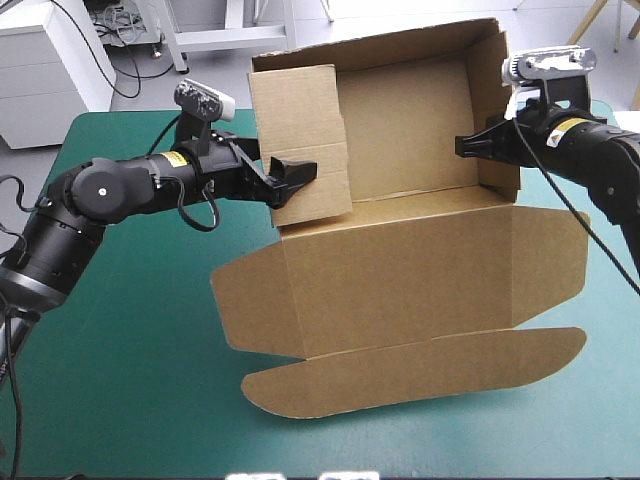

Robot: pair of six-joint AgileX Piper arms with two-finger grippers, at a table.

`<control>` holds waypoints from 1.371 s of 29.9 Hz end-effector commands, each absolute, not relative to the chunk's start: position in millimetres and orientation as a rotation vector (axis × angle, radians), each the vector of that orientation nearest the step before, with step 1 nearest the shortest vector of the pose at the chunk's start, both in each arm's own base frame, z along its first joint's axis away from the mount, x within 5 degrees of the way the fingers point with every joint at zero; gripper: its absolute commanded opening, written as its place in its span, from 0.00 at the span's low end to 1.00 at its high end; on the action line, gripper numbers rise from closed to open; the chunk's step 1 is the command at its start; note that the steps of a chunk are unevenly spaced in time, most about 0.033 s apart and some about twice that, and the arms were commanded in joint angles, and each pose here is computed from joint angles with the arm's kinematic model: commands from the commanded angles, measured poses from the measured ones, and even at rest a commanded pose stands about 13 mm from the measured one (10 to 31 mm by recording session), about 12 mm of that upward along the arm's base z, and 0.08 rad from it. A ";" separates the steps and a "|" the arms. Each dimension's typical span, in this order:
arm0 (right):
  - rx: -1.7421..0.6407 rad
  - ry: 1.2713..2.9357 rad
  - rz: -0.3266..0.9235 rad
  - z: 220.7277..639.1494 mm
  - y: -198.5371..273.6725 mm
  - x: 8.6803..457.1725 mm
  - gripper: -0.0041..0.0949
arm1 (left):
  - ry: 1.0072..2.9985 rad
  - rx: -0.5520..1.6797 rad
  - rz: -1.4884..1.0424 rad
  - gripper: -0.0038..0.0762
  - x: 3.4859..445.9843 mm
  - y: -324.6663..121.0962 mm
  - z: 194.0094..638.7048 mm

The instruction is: Fold the box

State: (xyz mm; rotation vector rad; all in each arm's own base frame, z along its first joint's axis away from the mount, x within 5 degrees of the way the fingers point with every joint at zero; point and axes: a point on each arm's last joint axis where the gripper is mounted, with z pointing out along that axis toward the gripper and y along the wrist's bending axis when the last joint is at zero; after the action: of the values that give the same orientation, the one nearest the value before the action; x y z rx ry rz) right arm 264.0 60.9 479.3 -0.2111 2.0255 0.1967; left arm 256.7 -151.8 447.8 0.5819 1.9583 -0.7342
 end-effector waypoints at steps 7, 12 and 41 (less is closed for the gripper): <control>-0.150 1.770 0.303 513.3 89.0 248.2 0.04 | 1.964 0.429 -0.573 0.87 254.1 -156.7 492.1; -0.164 1.742 0.344 515.1 99.2 246.8 0.04 | 1.968 0.431 -0.532 0.74 248.5 -165.7 491.2; -0.257 2.032 0.286 479.9 107.3 256.3 0.04 | 2.110 0.425 -0.485 0.04 267.5 -197.0 455.4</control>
State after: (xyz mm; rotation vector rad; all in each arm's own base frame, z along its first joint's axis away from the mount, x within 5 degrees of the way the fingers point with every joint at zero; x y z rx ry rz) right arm 258.3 97.4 468.5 -0.2353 2.1000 0.1763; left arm 279.3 -180.8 436.2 0.3657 2.2261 -0.3121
